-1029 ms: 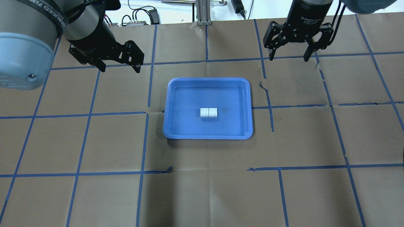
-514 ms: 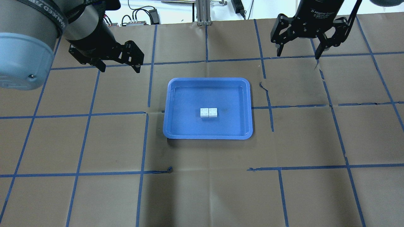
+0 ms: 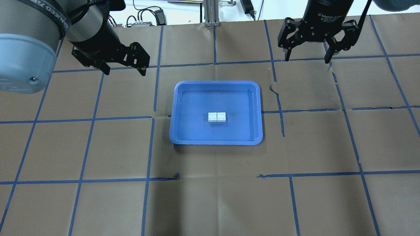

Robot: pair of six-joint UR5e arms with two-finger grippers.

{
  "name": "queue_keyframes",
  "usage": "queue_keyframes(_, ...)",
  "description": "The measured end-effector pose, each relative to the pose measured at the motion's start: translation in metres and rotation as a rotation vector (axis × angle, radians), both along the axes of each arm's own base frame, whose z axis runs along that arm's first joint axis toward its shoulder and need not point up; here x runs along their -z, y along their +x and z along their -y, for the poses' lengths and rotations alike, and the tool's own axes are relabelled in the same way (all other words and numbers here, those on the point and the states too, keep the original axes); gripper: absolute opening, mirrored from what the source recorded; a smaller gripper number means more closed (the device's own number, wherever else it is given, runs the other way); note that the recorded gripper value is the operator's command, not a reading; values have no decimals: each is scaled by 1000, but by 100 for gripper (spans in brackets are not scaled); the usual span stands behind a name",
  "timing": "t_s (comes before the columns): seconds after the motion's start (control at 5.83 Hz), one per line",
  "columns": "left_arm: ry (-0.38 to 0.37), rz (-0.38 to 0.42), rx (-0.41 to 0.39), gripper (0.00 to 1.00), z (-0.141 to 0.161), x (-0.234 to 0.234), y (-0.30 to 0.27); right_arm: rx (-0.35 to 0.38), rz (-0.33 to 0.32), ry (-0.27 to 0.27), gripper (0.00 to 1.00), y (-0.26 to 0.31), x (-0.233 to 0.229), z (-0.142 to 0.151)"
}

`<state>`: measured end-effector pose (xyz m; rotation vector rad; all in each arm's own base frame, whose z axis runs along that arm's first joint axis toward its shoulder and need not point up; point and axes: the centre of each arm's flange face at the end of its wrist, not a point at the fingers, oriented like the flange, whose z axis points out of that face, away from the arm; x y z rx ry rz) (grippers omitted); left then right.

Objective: Assemble white blocks and place on blue tray

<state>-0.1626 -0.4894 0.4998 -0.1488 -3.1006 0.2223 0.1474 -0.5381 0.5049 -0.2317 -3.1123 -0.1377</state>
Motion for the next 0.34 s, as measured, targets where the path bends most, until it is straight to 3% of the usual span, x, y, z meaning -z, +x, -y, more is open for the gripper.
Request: queue_keyframes(0.34, -1, 0, 0, 99, 0, 0, 0, -5, 1, 0, 100, 0, 0, 0)
